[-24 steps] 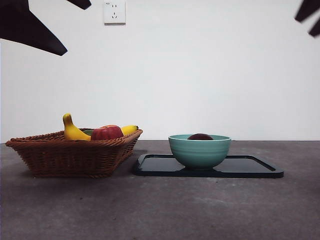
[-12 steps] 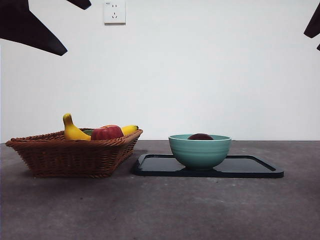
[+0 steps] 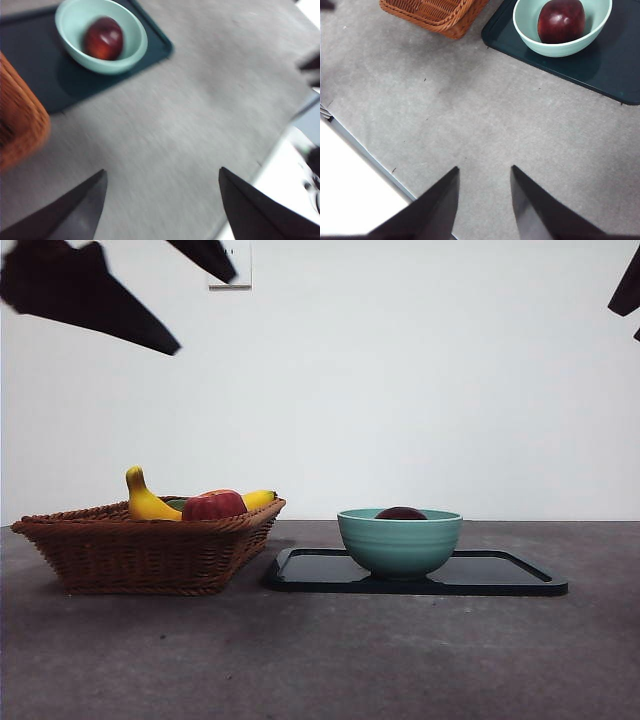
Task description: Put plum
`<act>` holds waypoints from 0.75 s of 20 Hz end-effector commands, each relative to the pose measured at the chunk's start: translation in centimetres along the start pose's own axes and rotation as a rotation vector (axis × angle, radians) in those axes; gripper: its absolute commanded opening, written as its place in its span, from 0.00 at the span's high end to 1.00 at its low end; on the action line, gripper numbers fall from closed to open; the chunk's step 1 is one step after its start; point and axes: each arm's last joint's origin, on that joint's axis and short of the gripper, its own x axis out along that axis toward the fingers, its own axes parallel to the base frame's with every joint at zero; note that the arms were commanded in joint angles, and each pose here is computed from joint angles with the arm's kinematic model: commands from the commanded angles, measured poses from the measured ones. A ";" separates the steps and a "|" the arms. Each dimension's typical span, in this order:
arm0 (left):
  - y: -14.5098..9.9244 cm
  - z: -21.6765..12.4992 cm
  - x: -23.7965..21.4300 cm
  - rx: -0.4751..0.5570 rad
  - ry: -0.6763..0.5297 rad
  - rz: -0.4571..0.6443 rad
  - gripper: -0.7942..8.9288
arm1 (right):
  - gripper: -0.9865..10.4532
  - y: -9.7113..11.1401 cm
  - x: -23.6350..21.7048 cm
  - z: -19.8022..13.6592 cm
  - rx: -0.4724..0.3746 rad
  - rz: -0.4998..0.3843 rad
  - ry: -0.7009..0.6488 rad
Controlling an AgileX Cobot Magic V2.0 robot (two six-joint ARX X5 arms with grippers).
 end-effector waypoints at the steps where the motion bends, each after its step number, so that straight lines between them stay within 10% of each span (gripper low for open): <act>1: -0.3 2.7 1.6 0.017 -0.002 0.014 0.57 | 0.77 0.1 0.0 0.2 -0.004 0.007 -0.006; 15: 2.0 12.1 16.2 0.179 0.088 0.081 0.57 | 0.77 0.1 0.0 0.2 -0.003 0.006 -0.003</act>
